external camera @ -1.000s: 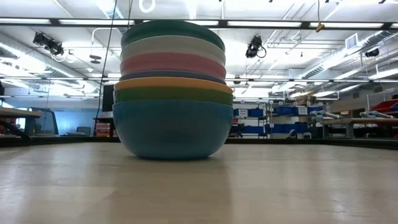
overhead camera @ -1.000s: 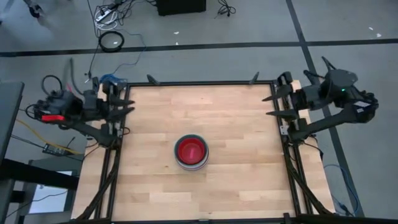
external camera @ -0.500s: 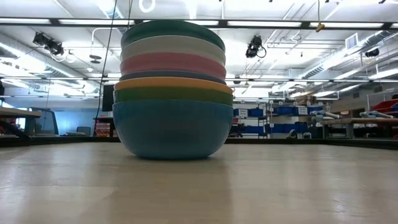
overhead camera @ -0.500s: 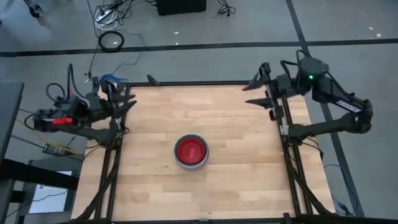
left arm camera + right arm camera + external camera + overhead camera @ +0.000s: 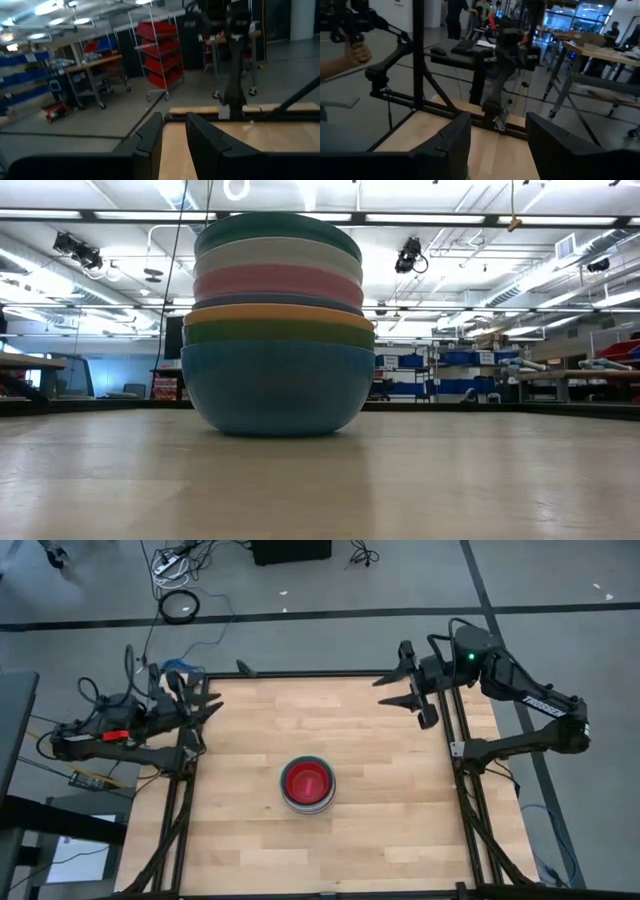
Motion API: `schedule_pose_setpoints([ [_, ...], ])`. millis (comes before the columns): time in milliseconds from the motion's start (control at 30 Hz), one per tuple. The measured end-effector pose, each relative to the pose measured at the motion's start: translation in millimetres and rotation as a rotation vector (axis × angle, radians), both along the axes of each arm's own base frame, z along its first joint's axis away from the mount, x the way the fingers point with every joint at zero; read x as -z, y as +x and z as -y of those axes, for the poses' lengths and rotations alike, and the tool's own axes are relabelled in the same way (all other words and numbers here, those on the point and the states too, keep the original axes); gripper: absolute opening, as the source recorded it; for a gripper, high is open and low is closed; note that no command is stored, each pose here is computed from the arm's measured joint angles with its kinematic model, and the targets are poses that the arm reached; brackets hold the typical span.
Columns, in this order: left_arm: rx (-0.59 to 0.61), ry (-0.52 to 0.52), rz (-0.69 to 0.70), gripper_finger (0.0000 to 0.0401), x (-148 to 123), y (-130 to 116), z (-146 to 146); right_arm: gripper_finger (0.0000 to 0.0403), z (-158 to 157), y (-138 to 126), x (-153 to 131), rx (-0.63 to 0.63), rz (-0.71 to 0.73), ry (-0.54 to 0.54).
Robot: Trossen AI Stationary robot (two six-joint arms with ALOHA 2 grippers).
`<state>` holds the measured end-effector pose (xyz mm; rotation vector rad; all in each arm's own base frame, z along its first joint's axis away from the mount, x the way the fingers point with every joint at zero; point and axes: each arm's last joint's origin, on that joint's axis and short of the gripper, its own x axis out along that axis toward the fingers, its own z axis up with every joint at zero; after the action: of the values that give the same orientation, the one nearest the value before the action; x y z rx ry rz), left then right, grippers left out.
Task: Nest bowls inside each other
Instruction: Return to Home Position
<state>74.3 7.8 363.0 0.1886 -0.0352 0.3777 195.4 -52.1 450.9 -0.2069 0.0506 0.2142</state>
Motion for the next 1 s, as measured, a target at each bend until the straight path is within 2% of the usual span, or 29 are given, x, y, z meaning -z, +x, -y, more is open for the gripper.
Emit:
schedule_pose_setpoints([
  [167, 0.005, -0.033, 0.007, 0.0095, 20.4, 3.1, 0.3, 0.0178, -10.2, -10.1, -2.2, 0.020, -0.009, -0.001],
  [367, 0.010, -0.067, 0.072, 0.0095, 39.1, -5.4, -0.2, 0.0176, -22.2, -27.1, 4.7, -0.022, 0.026, 0.001],
  [633, 0.044, -0.086, 0.129, 0.0095, 48.4, -19.0, -0.2, 0.0177, -24.7, -52.0, 59.3, 0.016, 0.137, 0.080],
  [1000, 0.047, -0.113, 0.072, 0.0095, 55.4, -19.0, -0.1, 0.0176, -26.4, -80.9, 133.2, 0.089, 0.170, 0.178],
])
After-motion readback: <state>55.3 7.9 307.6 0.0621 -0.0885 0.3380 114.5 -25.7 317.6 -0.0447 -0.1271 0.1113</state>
